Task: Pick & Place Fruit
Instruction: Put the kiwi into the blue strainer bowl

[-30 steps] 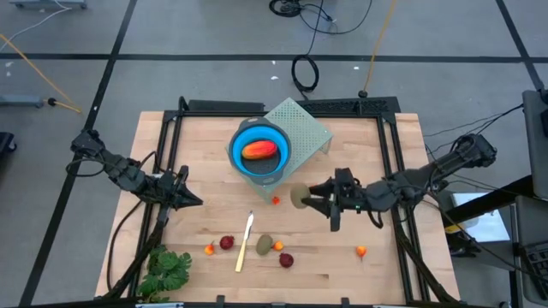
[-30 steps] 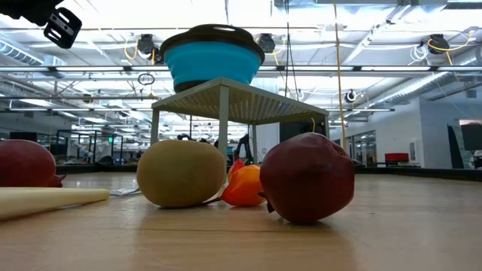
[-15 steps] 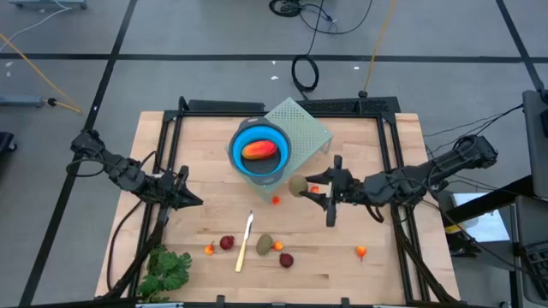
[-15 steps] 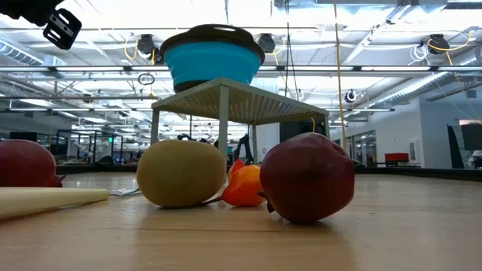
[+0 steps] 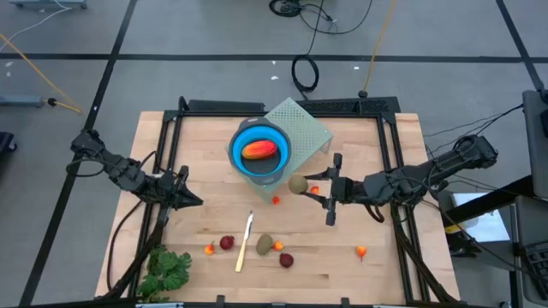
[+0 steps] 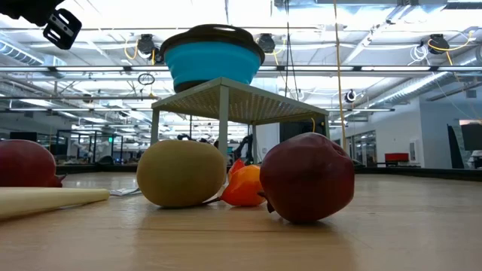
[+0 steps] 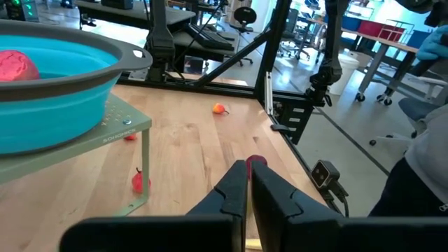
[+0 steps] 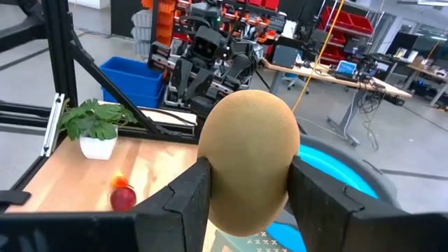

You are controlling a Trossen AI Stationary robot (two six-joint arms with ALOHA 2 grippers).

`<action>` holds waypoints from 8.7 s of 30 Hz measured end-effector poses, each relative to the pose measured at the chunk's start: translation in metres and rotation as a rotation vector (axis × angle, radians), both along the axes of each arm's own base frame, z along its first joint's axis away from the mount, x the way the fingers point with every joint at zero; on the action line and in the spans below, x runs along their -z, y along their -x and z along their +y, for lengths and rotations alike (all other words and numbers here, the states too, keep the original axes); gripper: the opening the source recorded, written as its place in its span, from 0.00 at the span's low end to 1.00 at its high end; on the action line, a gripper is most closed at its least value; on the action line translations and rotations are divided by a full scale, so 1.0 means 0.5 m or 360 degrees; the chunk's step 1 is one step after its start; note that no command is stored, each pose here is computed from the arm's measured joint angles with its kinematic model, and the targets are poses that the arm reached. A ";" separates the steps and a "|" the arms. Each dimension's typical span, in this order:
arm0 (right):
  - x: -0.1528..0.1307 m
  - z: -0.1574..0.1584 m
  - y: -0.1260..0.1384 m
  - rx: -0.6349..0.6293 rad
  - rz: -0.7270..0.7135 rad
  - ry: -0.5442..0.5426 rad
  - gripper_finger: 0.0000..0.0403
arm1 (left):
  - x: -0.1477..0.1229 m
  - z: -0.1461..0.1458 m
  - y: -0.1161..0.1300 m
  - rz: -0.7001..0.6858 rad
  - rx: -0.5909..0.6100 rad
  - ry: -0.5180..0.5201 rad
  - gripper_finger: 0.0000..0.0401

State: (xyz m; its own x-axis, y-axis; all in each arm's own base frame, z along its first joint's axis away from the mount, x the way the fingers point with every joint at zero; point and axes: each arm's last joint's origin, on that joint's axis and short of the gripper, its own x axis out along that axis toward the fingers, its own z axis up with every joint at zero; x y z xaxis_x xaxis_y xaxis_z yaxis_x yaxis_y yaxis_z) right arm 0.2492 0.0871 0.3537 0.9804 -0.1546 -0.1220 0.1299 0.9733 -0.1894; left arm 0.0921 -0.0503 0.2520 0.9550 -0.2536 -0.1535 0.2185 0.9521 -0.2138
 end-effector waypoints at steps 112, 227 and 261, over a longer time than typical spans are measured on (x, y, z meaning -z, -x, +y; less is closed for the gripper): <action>-0.083 -0.031 -0.005 0.0030 -0.0577 0.0397 0.41 | 0.000 0.000 0.000 -0.0001 0.0000 0.0000 0.05; -0.047 -0.207 -0.118 -0.0410 0.0117 -0.0201 0.41 | -0.214 -0.035 -0.263 -0.0575 -0.0651 -0.0605 0.48; -0.046 -0.204 -0.117 -0.0504 0.0120 -0.0142 0.41 | -0.234 0.038 -0.414 -0.0053 -0.0693 -0.0551 0.93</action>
State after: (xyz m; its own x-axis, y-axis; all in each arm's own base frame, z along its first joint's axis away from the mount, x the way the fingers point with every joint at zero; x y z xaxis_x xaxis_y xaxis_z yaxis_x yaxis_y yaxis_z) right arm 0.3079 -0.0147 0.3768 0.9656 0.1711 -0.1956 -0.1930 0.9762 -0.0990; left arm 0.2989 -0.0316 0.3688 0.9661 0.2254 -0.1259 -0.2095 0.9694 0.1279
